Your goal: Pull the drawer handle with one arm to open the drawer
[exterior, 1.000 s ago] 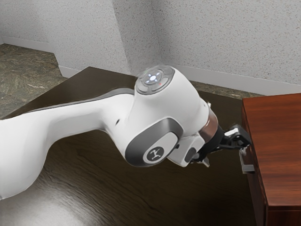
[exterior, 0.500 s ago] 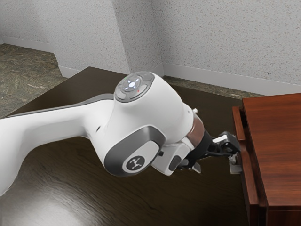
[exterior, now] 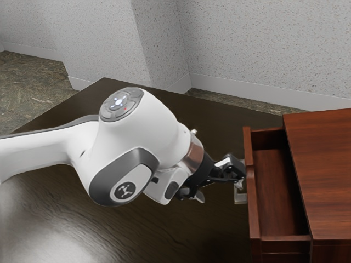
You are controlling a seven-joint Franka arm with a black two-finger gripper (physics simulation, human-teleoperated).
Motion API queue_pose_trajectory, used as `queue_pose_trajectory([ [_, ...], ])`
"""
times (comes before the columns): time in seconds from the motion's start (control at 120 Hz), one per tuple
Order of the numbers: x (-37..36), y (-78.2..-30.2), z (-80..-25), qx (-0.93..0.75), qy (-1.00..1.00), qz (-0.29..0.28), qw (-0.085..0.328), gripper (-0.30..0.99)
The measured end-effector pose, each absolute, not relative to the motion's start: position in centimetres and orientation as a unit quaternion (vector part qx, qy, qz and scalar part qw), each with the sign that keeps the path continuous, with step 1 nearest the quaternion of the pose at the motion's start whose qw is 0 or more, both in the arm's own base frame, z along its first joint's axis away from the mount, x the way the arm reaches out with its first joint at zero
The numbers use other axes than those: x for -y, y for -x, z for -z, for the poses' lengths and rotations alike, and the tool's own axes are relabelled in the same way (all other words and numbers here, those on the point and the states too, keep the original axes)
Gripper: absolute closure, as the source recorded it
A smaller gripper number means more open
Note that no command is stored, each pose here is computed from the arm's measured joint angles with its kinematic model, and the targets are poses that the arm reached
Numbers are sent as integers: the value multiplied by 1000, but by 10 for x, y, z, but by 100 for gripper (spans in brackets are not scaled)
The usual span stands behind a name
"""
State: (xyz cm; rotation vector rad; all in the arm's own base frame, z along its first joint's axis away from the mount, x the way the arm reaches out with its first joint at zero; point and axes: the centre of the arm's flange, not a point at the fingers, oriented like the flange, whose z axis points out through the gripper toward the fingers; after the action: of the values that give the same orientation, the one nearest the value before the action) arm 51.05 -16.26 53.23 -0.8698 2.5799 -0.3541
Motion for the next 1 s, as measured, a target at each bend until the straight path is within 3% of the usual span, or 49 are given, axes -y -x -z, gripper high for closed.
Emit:
queue_pose_trajectory([
  [1.0, 94, -469, -534, -912, 338, 126, 197, 0],
])
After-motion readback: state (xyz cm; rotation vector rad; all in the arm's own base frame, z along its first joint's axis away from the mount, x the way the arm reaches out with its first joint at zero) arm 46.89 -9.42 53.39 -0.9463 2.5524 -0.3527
